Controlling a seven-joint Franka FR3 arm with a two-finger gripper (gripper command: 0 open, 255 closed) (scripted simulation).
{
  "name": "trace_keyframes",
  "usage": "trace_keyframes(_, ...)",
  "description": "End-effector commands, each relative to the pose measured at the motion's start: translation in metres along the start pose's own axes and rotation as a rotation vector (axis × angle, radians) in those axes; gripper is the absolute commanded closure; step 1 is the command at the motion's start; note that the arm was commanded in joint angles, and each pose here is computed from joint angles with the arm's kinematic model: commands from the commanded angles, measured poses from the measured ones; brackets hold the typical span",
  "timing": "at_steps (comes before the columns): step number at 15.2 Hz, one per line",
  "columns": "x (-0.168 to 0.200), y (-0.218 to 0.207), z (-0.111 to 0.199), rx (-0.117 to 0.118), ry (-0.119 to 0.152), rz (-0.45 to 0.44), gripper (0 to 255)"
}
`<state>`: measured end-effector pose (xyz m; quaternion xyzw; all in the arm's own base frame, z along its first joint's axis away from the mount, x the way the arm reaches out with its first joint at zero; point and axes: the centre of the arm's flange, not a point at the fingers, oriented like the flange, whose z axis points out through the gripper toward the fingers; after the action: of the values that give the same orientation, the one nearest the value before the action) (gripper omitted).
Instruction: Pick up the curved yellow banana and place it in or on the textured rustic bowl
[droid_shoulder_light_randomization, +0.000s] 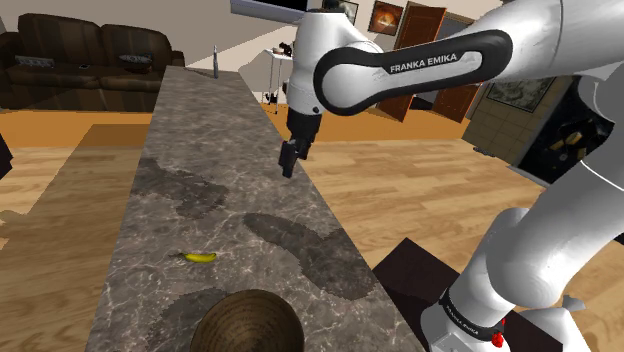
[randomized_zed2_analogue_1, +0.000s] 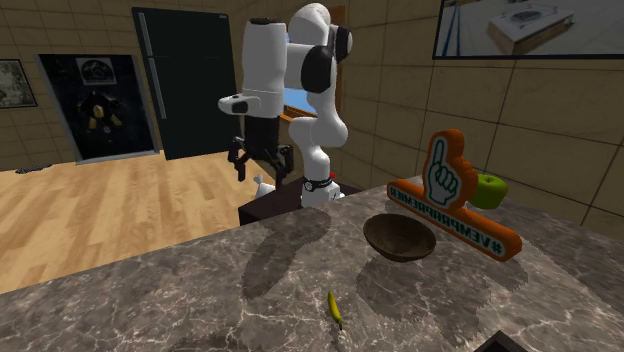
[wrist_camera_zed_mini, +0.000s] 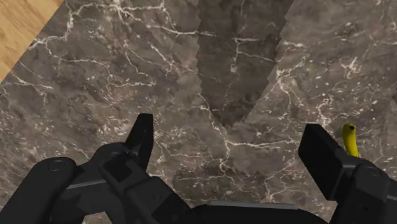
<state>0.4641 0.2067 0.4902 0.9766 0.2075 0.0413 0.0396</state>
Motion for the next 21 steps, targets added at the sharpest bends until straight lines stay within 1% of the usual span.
trace_keyframes(1,0.015,-0.018,0.014,0.001,-0.003,-0.044,0)
trace_keyframes(11,0.078,-0.114,0.081,0.004,-0.022,-0.256,0)
trace_keyframes(21,0.119,-0.221,0.149,0.007,-0.041,-0.469,0)
